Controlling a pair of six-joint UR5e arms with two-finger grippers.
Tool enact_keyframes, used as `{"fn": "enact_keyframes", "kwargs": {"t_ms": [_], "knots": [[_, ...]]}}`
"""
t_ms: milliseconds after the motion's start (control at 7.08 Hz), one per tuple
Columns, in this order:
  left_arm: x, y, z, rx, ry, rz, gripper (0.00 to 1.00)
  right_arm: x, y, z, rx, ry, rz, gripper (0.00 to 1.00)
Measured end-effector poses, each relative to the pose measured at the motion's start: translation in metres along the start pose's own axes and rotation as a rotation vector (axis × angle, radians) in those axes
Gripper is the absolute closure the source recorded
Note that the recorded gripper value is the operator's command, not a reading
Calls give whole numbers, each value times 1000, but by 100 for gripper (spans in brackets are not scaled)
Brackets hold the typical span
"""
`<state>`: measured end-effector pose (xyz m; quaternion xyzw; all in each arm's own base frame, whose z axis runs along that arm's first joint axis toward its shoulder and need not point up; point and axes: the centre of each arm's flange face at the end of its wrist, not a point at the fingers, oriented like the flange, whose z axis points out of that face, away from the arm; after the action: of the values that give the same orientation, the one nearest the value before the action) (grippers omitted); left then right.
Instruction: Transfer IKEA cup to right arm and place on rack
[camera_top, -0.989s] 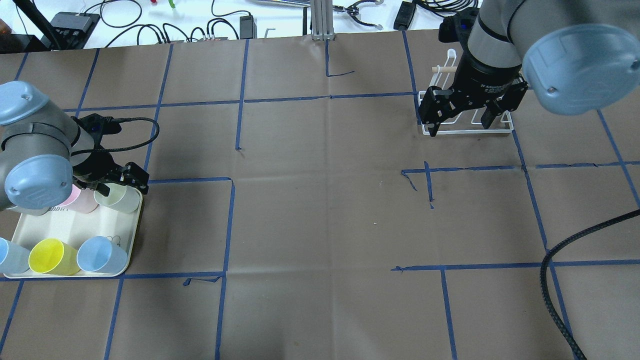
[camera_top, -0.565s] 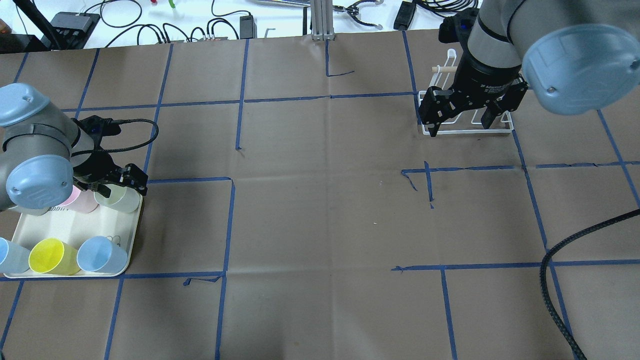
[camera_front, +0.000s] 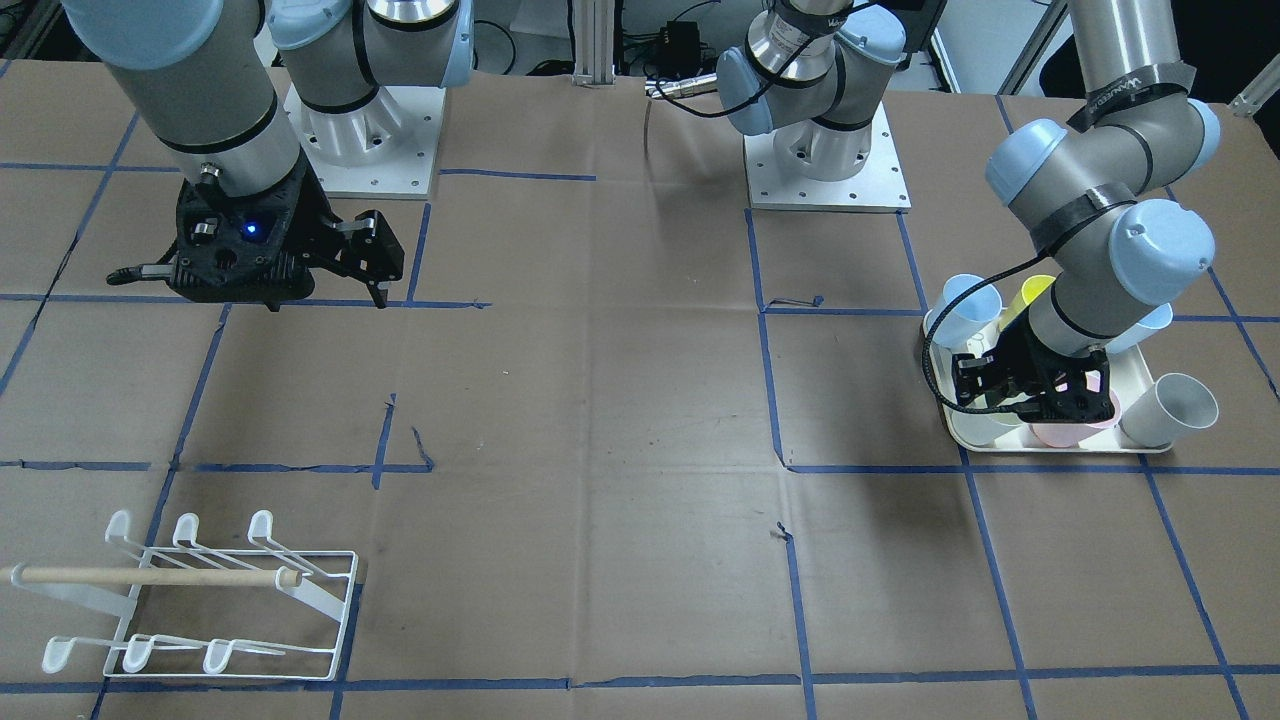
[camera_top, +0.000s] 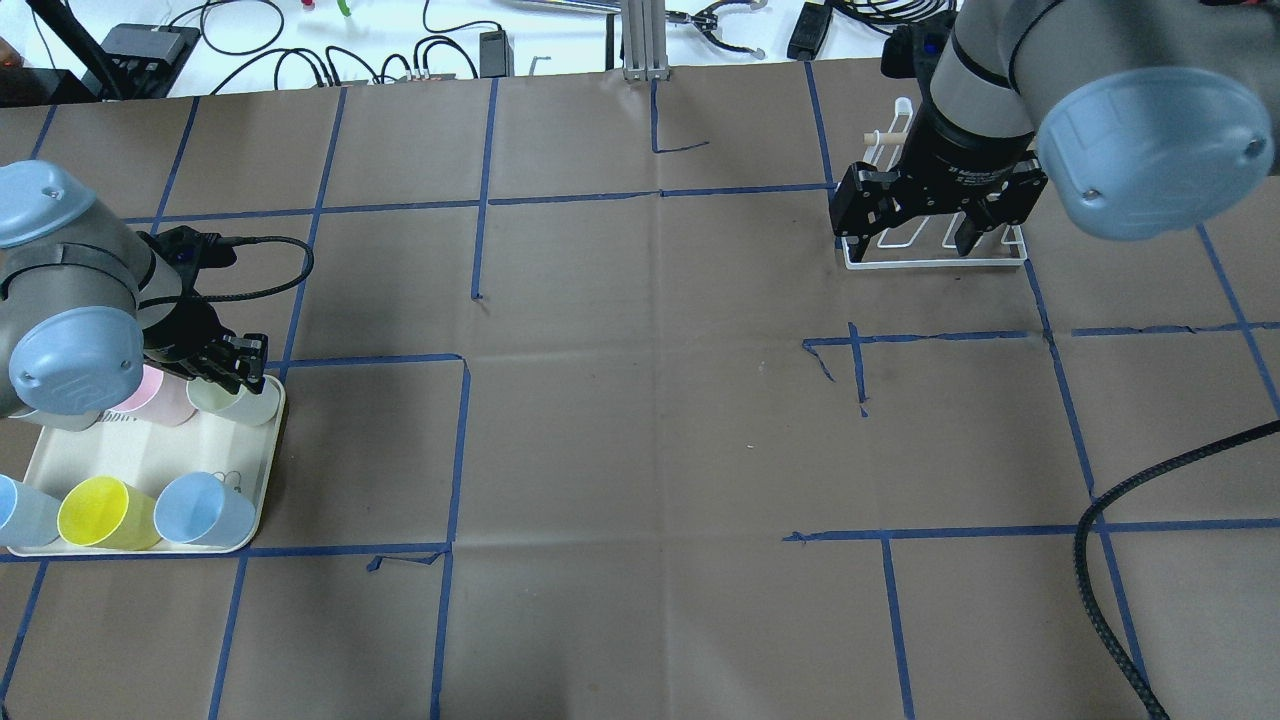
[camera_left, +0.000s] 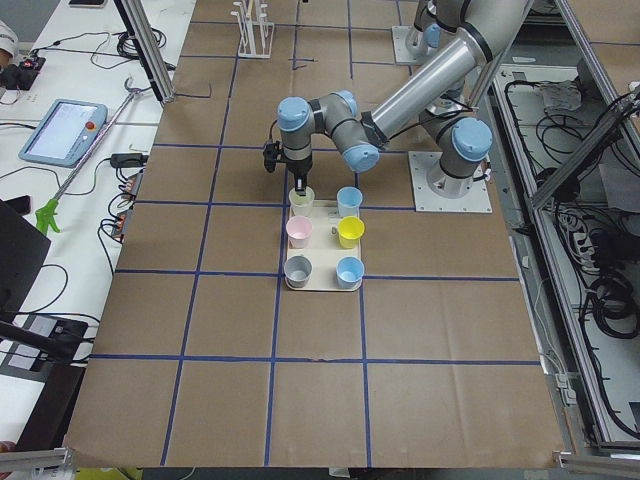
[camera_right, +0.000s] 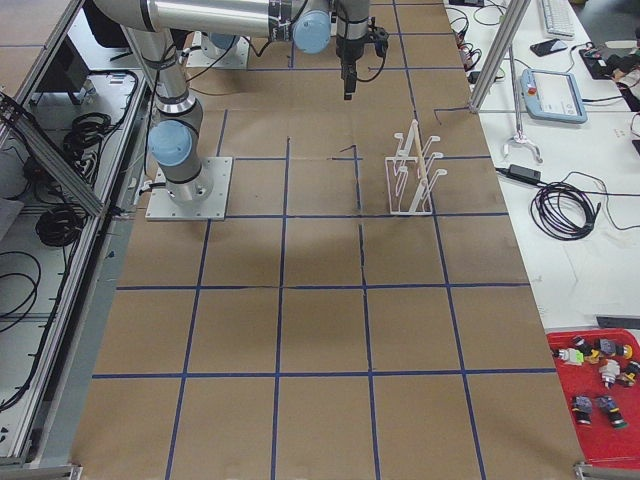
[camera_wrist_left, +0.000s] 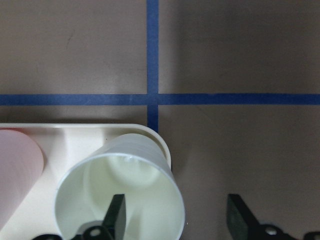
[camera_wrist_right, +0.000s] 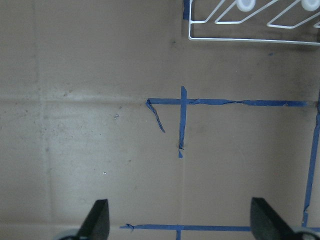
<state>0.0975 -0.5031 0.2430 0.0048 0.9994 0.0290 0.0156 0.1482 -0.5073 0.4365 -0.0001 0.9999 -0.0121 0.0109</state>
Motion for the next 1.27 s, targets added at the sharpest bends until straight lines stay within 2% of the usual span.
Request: {"fn": "enact_keyframes", "kwargs": {"t_ms": [282,424,706,1130,1271], "knots": [[-1,0,-10,11,-18,-1,100,-7,-5,8,94,-78,100,0],[0,-1,-24,30,-24,-2,100,-12,-6,15,147,-140,189,0],[-1,-9,-81,51,-24,1,100,-24,0,35,233,-299,373,0],[-12,-32,-183,10,2,10,100,-37,24,65,344,-563,631,0],[-10,-38,-200,1,9,20,100,-39,38,78,377,-646,704,0]]}}
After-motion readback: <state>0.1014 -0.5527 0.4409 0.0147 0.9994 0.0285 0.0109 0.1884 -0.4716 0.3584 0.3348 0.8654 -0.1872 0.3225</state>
